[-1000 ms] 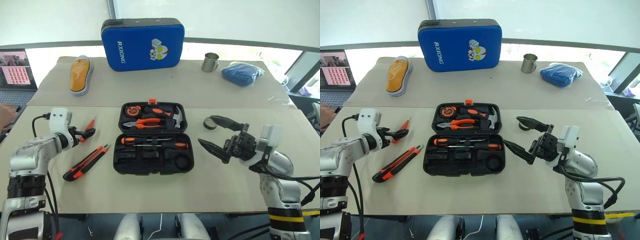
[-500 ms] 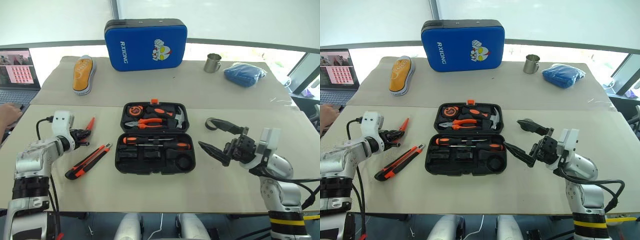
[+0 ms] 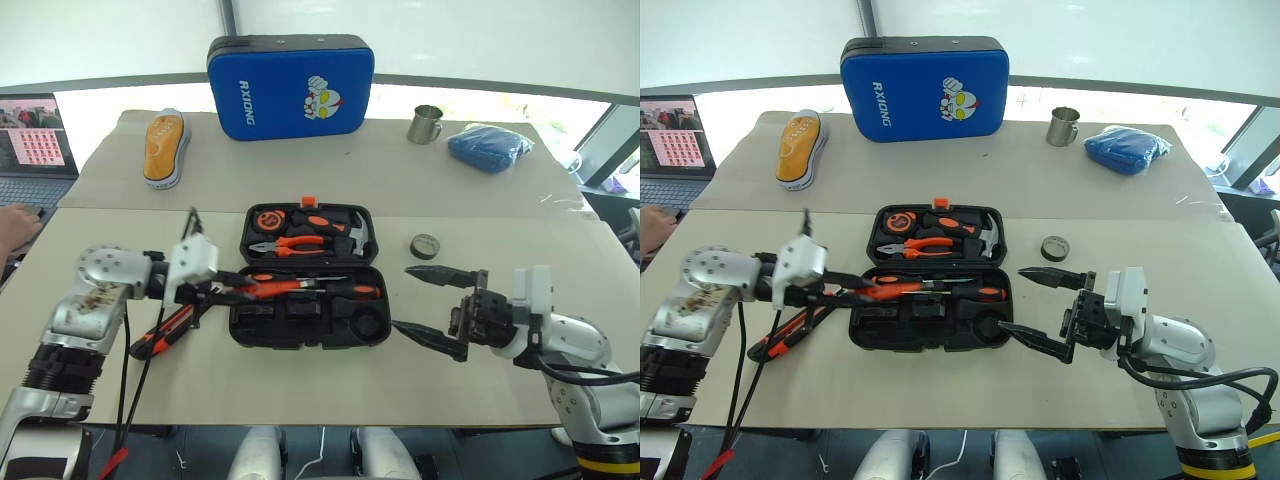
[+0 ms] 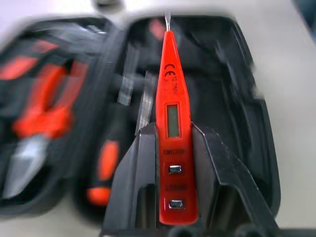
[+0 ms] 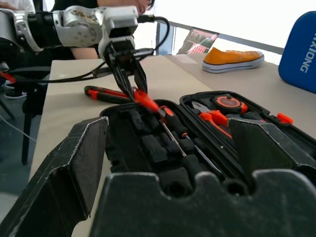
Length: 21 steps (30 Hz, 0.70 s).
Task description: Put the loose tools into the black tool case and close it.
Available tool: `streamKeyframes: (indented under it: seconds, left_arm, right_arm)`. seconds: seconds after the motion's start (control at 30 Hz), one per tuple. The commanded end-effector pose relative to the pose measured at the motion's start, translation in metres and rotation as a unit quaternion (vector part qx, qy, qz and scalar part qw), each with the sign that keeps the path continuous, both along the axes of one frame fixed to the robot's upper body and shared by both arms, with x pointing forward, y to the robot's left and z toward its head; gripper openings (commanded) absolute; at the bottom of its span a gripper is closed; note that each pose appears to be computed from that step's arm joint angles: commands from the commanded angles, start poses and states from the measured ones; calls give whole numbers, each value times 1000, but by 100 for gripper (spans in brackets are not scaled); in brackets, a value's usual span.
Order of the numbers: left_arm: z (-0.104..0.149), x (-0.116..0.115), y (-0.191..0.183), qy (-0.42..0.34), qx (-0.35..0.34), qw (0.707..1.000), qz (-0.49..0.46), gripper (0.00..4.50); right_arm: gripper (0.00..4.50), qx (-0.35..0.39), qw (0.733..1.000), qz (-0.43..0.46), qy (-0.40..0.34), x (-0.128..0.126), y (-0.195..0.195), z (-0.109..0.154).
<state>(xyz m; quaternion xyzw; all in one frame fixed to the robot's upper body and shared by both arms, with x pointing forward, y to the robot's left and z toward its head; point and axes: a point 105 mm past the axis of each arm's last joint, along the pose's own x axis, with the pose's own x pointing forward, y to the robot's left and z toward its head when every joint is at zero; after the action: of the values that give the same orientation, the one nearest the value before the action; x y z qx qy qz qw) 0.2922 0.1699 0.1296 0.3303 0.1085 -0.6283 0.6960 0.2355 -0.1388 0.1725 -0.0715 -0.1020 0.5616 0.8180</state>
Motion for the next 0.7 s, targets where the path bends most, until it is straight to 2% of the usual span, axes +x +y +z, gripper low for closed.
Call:
streamKeyframes:
  seconds: [0.03, 0.3, 0.4, 0.5, 0.63, 0.7]
  left_arm:
    - [-3, 7, -3, -30, 49, 998, 0, 48]
    - [-9, 16, -11, -29, 70, 997, 32, 48]
    - [-7, 17, -12, -25, 63, 997, 40, 48]
    - [1, 17, -22, -7, 26, 998, 50, 48]
    - [5, 16, -31, -9, 19, 999, 45, 48]
    - [7, 17, -35, -11, 18, 999, 48, 48]
  right_arm:
    - [450, 14, 1000, 1, -16, -5, 3, 11]
    - [450, 24, 1000, 1, -12, -7, 3, 9]
    - [450, 26, 1000, 2, -9, -7, 3, 8]
    - [450, 33, 999, 6, 5, -9, 3, 5]
    - [450, 78, 996, -9, 31, -6, -1, 10]
    - [450, 67, 997, -5, 47, -8, -1, 4]
